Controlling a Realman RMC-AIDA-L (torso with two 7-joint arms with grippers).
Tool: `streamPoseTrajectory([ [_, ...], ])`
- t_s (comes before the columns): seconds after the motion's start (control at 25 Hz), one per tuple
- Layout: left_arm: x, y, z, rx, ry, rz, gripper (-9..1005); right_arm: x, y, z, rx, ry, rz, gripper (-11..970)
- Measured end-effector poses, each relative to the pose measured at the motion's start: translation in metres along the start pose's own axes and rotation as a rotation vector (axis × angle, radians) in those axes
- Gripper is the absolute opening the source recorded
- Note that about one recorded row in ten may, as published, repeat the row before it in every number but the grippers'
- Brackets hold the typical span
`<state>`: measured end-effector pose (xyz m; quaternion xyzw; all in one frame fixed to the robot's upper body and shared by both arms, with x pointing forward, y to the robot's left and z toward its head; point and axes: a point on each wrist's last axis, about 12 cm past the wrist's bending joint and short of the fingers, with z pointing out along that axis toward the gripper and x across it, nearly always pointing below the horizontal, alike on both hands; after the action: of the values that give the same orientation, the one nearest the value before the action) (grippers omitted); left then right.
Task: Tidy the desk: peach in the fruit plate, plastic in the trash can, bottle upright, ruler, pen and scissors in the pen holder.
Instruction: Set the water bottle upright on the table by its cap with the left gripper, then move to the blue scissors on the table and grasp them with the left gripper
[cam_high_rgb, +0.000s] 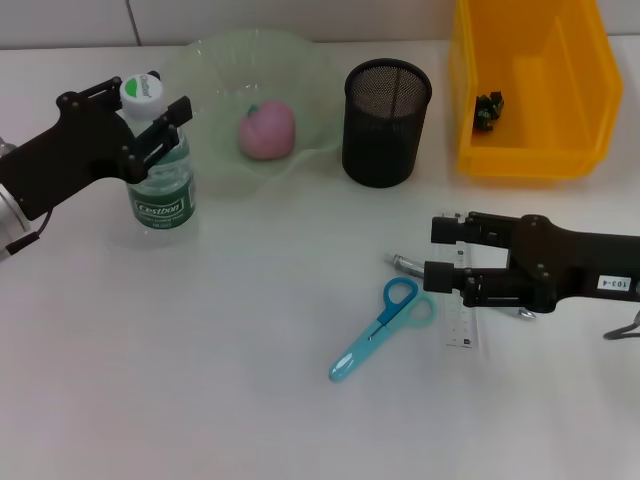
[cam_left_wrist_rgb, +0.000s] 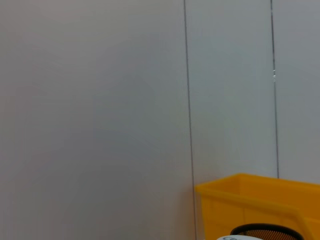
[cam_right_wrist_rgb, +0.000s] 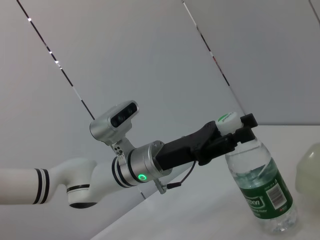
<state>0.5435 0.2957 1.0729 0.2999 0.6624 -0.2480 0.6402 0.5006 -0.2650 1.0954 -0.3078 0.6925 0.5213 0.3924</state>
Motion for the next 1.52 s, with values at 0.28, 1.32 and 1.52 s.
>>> streamPoseTrajectory([
  [0.28,0.002,0.002,0.002,-0.019,0.007,-0.013,479,0.003,-0.001,-0.001,0.001,0.002,0.016,838],
  [1.32,-0.053,-0.062,-0.025,0.534,-0.23,-0.175,808,-0.005,-0.009,-0.046,0.154,-0.092,-0.047,837],
  [1.52,-0.053,-0.088,0.012,0.52,0.099,-0.228,801,0.003,-0.003,-0.064,0.202,-0.055,-0.198,837],
])
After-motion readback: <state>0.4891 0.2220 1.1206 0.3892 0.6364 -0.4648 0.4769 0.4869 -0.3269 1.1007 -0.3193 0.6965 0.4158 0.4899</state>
